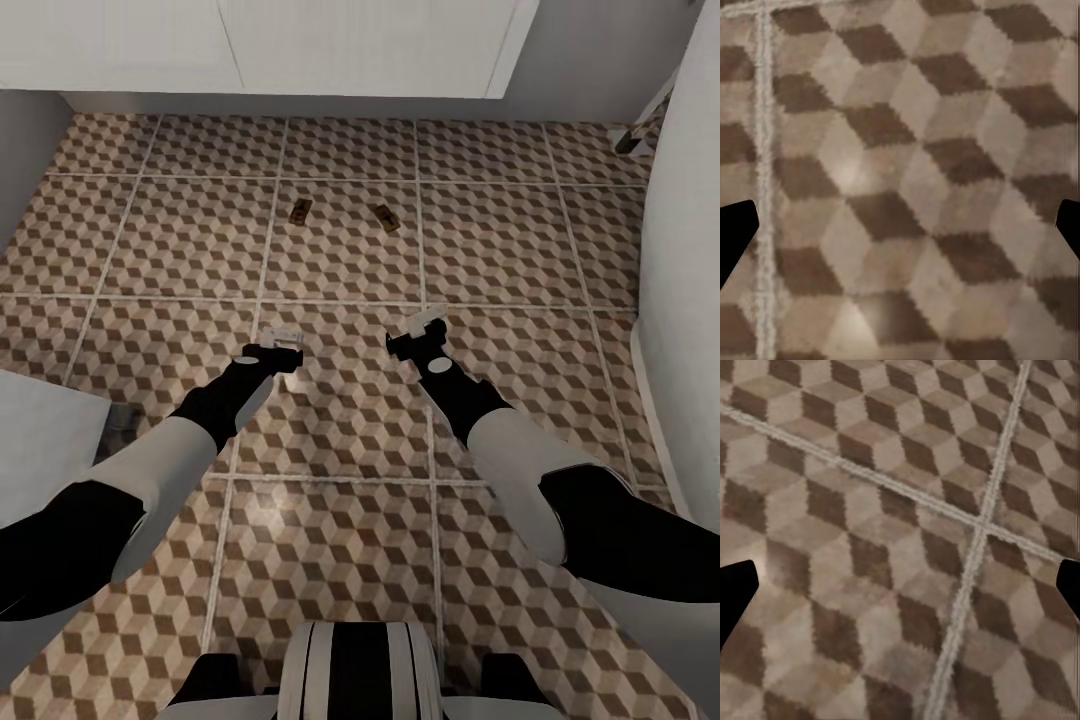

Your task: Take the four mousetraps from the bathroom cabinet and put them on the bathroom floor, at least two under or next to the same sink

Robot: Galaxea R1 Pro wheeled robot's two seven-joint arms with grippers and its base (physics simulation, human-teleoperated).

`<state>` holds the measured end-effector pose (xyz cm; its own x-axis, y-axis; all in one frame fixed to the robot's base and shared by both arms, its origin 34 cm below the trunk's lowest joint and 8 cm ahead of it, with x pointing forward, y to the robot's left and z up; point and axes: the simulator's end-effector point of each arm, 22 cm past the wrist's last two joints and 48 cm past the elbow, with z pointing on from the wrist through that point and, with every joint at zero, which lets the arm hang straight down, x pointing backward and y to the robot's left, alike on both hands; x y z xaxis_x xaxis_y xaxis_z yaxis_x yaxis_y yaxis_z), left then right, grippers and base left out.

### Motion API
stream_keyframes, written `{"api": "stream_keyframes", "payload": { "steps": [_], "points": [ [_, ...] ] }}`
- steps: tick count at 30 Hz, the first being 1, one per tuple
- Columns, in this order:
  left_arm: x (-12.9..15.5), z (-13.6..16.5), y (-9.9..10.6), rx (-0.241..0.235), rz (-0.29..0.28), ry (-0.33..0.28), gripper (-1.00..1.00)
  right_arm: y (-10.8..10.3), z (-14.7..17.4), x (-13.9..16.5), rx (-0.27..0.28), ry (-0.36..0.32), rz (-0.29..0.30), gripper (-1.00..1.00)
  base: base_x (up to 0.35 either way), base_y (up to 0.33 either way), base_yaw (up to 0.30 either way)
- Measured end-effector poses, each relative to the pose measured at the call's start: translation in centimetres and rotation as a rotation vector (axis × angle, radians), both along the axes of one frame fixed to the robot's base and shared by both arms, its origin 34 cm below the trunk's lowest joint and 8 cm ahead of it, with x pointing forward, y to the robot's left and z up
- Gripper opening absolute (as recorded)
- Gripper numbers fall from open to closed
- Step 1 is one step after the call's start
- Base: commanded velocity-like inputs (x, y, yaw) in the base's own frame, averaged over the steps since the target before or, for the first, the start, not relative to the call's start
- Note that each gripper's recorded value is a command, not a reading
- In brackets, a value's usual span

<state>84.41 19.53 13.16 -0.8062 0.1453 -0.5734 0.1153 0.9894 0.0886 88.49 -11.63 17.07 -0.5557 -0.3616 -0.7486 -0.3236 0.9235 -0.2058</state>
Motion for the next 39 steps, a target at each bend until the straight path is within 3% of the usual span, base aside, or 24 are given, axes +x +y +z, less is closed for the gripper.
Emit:
{"api": "stream_keyframes", "payload": {
  "steps": [15,28,39],
  "points": [
    [0.2,3.4,-0.2,-0.01,0.002,-0.06,1.0,0.4,5.3,1.7,0.022,-0.093,0.009,1.0,0.0,0.0,0.0],
    [-1.3,5.2,-0.3,-0.022,0.006,-0.104,1.0,0.7,9.3,2.3,0.041,-0.162,0.02,1.0,0.0,0.0,0.0],
    [-1.5,7.6,-0.4,-0.032,0.01,-0.162,1.0,0.5,11.3,1.5,0.048,-0.191,0.022,1.0,0.0,0.0,0.0]
  ]
}}
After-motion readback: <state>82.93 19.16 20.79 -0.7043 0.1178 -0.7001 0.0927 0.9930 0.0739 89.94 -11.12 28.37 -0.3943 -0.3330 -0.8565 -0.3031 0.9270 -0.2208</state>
